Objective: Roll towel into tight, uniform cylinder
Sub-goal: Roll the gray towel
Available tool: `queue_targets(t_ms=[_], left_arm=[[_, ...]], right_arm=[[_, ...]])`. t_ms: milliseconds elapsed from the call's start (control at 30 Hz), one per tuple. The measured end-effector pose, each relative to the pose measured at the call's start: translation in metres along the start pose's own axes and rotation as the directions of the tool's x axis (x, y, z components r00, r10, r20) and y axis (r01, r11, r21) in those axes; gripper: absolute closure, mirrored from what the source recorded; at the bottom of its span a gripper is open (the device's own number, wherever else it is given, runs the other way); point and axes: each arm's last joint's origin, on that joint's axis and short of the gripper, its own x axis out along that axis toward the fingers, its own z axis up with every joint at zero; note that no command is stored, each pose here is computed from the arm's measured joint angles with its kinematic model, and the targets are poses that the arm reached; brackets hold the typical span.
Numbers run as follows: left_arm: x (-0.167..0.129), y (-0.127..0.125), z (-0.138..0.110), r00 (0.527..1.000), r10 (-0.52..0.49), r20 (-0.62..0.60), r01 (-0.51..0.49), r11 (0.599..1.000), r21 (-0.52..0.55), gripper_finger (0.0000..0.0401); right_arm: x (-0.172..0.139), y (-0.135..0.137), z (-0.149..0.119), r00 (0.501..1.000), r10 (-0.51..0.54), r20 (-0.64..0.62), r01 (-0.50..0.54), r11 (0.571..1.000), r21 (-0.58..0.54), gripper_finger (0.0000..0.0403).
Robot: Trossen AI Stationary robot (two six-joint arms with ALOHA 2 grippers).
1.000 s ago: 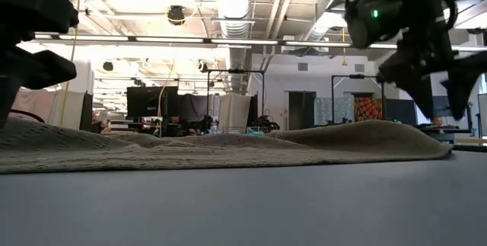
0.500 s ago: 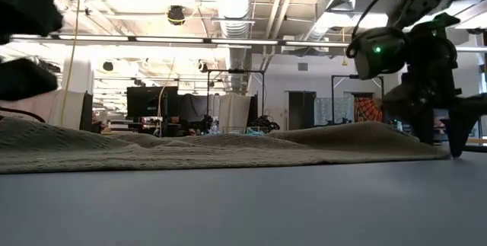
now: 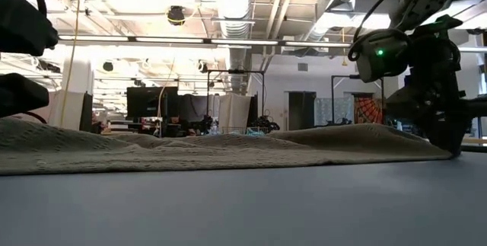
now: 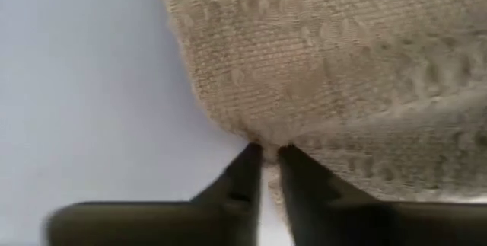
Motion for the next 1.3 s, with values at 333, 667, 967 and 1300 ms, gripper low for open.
queue_targets(t_ms=[333,667,967,1300], left_arm=[[-0.014,0.002,0.000,0.999,0.023,0.042,-0.025,0.998,0.056,0.0400],[-0.140,0.023,0.017,0.898,0.079,0.432,-0.109,0.993,0.044,0.0401],[-0.251,0.054,0.003,0.547,0.105,0.830,-0.141,0.989,-0.031,0.0401],[-0.325,0.074,-0.005,0.198,0.175,0.964,-0.286,0.951,-0.114,0.0401]], right_arm=[[-0.015,0.003,0.005,1.000,0.011,-0.014,-0.012,1.000,-0.014,0.0383],[-0.091,-0.015,0.007,0.997,0.032,-0.065,-0.021,0.986,0.167,0.0396],[-0.170,-0.020,-0.020,0.992,-0.032,0.118,-0.005,0.954,0.300,0.0396],[-0.283,-0.020,-0.108,0.617,-0.440,0.653,0.033,0.843,0.537,0.0396]])
